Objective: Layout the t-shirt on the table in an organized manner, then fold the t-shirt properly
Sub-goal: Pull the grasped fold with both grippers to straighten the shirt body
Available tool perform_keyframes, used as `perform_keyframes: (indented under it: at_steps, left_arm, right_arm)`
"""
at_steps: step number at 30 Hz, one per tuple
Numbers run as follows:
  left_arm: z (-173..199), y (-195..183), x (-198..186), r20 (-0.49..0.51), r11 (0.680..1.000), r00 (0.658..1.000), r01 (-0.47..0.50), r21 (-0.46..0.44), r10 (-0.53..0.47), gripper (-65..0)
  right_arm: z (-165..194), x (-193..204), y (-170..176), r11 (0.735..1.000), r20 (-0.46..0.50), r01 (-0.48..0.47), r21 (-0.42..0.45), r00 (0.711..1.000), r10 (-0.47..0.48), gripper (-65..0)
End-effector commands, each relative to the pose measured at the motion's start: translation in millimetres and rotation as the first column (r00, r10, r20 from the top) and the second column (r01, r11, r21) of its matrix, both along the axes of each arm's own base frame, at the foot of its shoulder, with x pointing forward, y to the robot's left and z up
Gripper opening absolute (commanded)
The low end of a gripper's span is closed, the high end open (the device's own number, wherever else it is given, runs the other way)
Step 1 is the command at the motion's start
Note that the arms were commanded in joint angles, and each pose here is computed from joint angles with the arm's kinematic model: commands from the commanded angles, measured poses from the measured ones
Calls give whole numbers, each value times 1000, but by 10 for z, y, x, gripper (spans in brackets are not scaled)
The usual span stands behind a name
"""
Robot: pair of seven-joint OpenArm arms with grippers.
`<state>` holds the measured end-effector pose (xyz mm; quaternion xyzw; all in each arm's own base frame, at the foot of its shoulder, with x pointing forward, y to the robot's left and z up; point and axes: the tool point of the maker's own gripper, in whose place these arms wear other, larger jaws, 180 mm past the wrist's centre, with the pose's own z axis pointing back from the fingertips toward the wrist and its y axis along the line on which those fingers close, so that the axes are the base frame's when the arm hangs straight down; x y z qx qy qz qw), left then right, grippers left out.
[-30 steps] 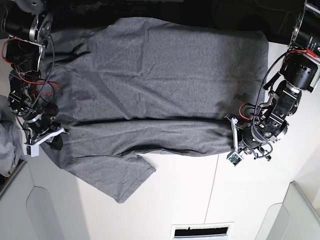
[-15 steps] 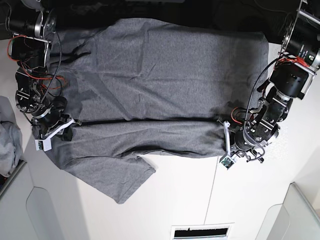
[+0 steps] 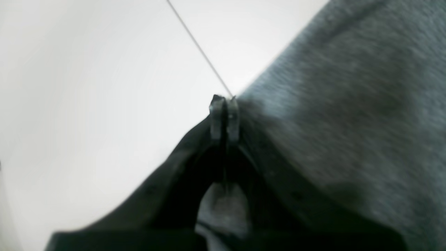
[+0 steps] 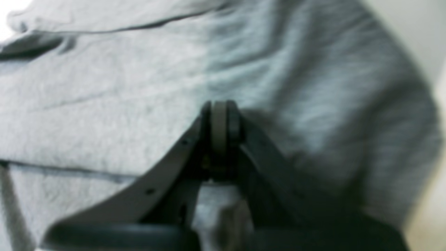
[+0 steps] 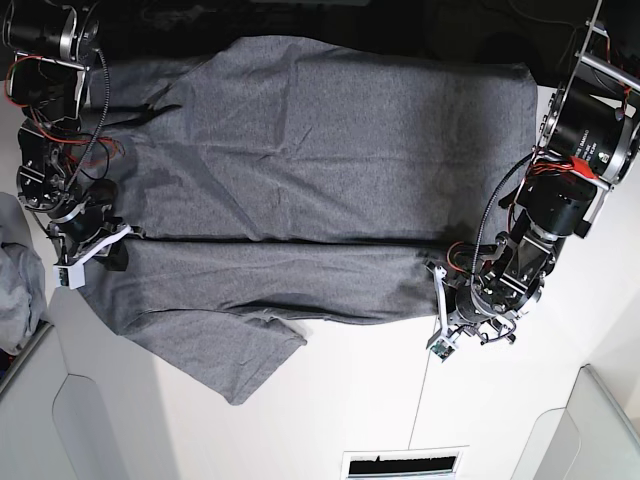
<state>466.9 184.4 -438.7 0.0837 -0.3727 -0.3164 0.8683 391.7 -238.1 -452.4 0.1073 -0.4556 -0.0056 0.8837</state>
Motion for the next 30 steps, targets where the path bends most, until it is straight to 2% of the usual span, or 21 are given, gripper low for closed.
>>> perform_keyframes:
  at_steps: [1,4,8,13,17,19,24,26,30]
  left_arm:
    - [300,34,248,76,1000,997,-3,-2,3,-650]
    - [415,-42,342,92,1000,996,21,-16,-19,-650]
    - [469,-97,381,89,999,995,38,-26,-36,-650]
    - [420,108,230,-38,999,999,-20,-28,19,-650]
    - [463,133,-13,-70,997,997,37,-69,-41,-650]
    - [433,151,-154,-67,996,996,57,-71,-61,-650]
    - [89,43,-508,-126,992,989,60,-110,-74,-650]
    - [34,70,-507,-105,995,993,36,-96,-46,-650]
    - [-24,-14,-427,-96,996,993,57,-66,-63,-650]
  right_arm:
    - [316,229,-66,1000,102,15,7,995,-15,-650]
    - [494,323,-16,999,158,17,31,987,-22,-650]
    - [590,415,94,998,188,11,55,982,-21,-650]
    - [662,548,214,999,201,-5,38,980,-2,-650]
    - [762,684,240,1000,214,-19,9,977,17,-650]
    - [766,752,278,999,204,-35,-6,978,36,-650]
    - [543,780,387,995,115,-85,-56,989,91,-650]
    - [433,724,439,992,81,-109,-66,990,114,-650]
    - [265,608,522,985,34,-150,-85,988,154,-650]
